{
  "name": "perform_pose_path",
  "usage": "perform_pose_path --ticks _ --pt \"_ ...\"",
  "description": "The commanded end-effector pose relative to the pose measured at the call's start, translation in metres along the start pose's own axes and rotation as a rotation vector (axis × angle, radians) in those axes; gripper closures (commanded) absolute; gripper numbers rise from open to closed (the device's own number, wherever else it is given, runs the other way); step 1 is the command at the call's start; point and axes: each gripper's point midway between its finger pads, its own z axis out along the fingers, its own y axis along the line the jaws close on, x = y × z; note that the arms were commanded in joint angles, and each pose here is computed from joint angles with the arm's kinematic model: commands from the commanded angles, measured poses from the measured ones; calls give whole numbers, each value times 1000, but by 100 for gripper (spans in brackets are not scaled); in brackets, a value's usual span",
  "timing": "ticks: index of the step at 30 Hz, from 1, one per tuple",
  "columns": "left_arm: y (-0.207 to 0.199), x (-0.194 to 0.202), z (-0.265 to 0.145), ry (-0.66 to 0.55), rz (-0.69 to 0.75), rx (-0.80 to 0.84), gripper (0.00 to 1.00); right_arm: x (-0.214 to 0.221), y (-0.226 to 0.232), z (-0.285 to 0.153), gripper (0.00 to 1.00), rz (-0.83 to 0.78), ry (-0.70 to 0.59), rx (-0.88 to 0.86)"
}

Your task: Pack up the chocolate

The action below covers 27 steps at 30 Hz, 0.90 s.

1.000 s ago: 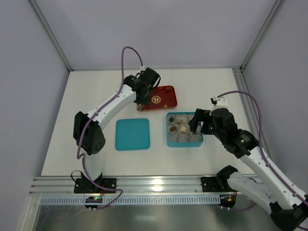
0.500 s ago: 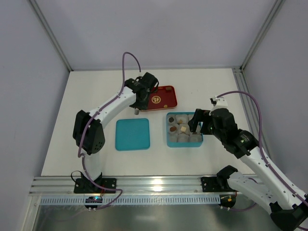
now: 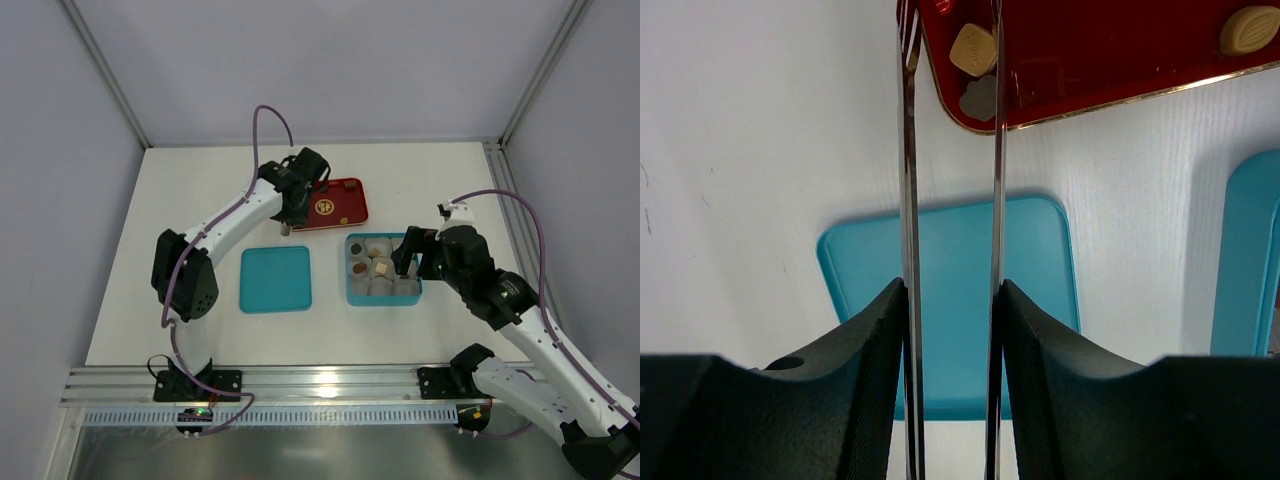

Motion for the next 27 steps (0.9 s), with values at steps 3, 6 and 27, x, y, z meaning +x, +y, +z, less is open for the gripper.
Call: perform_pose_path --ticks 3,6,27 --pt "3 -28 -24 -98 -52 31 60 -9 6 0 0 18 -36 -24" --pt "2 -27 -20 -89 -48 32 60 -7 5 1 0 17 -32 -21" --pt "-1 -23 -1 -52 -41 16 60 -4 1 3 0 8 -26 -8"
